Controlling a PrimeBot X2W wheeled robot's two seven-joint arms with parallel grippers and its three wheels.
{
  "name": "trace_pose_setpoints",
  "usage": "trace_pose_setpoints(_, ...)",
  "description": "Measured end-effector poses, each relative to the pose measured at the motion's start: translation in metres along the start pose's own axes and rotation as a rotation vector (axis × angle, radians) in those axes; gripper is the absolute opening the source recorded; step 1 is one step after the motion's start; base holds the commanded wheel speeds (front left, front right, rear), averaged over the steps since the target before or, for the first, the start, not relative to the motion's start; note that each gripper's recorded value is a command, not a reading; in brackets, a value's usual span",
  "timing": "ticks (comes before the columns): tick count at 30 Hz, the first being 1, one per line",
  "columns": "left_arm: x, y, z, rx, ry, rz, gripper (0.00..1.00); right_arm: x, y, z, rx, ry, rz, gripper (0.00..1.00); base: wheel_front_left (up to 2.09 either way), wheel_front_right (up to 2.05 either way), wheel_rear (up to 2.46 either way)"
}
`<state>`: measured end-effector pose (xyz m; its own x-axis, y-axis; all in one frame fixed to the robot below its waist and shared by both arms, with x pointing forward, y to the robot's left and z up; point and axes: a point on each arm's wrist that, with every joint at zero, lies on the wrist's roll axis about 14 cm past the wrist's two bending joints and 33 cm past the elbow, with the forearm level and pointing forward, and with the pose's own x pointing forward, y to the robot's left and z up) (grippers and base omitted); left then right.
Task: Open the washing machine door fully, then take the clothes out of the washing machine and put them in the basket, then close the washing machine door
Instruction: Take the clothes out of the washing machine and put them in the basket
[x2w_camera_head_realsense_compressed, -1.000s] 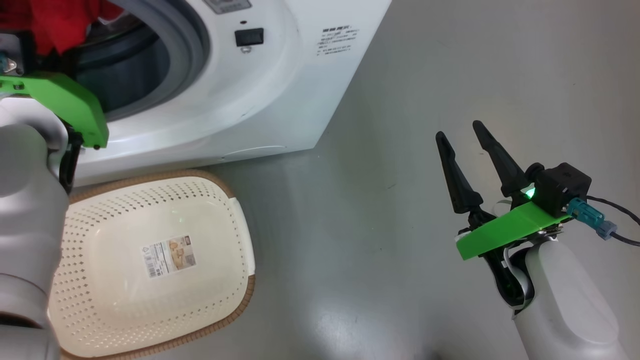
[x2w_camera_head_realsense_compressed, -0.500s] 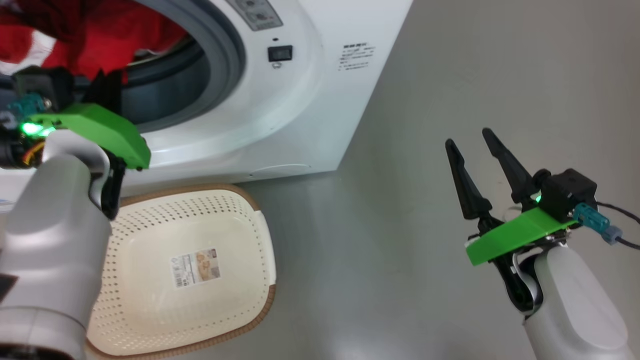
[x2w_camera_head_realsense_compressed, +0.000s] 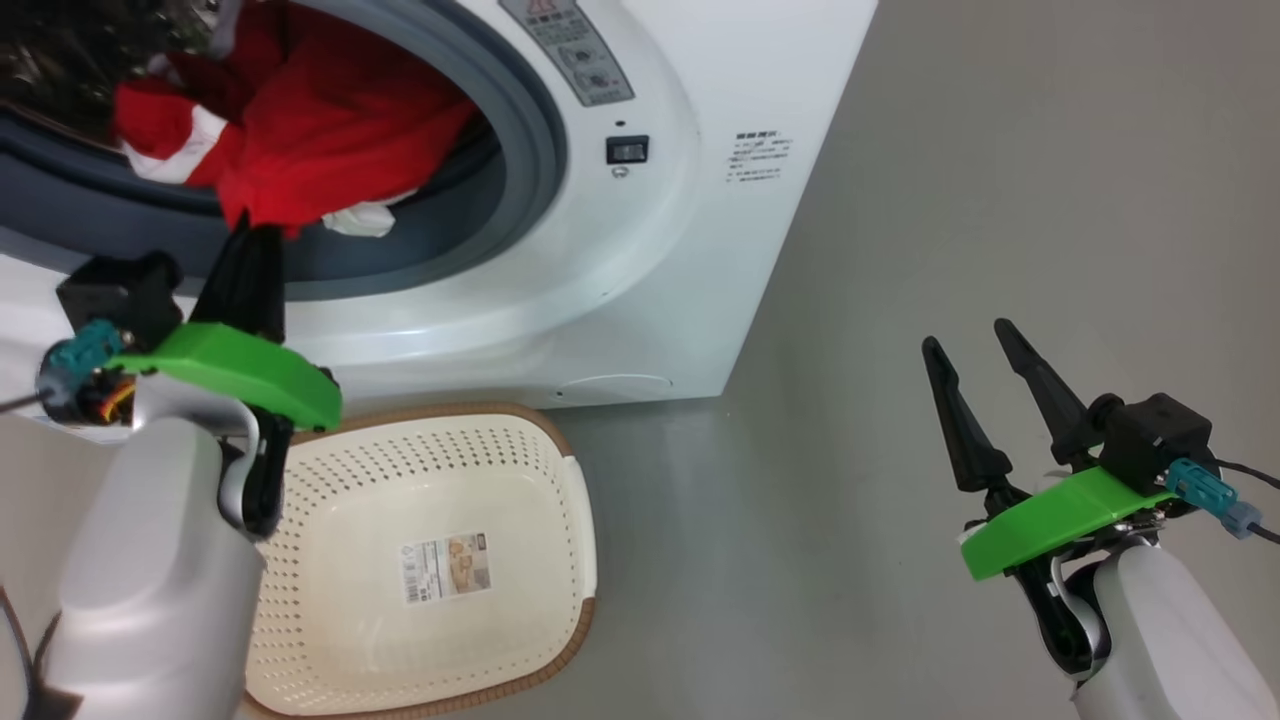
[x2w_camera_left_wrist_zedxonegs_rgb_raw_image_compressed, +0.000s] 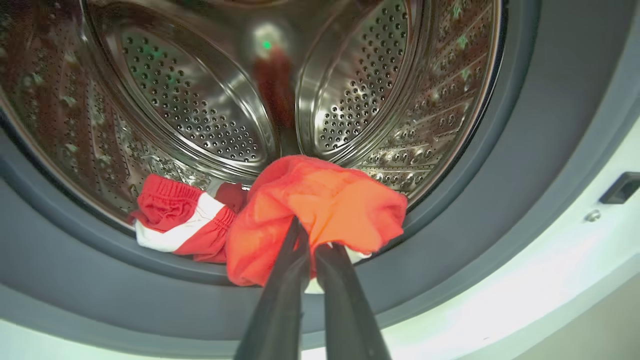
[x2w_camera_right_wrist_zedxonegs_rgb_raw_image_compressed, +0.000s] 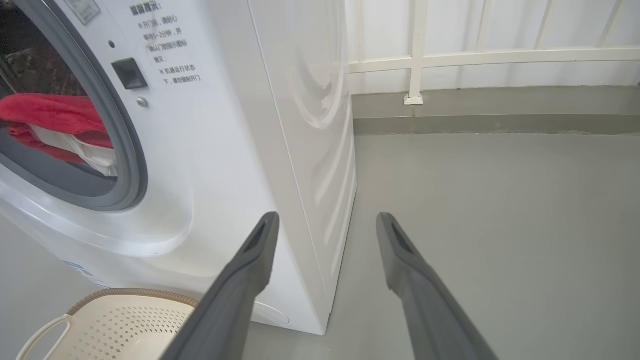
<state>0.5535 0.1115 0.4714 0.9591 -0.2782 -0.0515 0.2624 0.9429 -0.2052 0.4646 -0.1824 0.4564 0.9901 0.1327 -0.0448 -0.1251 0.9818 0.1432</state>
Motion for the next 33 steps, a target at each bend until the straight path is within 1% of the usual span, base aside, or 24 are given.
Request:
trace_pose_setpoints(9,-0.038,0.005,0.032,0.008,-0.123,0.031,0.0,0.002,0.011,0.013,-0.001,-0.032,0.028,1.0,0.0,0.0,0.0)
trace_pose_setpoints(19,-0.088,0.013,0.051,-0.007,-0.224,0.086,0.0,0.0,0.02,0.011,0.0,-0.026,0.054,1.0,0.0,0.0,0.0)
trace_pose_setpoints(29,-0.143,0.015,0.055,-0.011,-0.261,0.155,0.0,0.001,0.028,0.013,-0.007,-0.029,0.082,1.0,0.0,0.0,0.0)
trace_pose_setpoints(33,-0.153,0.013,0.047,-0.009,-0.222,0.164,0.0,0.002,0.027,0.012,-0.012,-0.026,0.084,1.0,0.0,0.0,0.0)
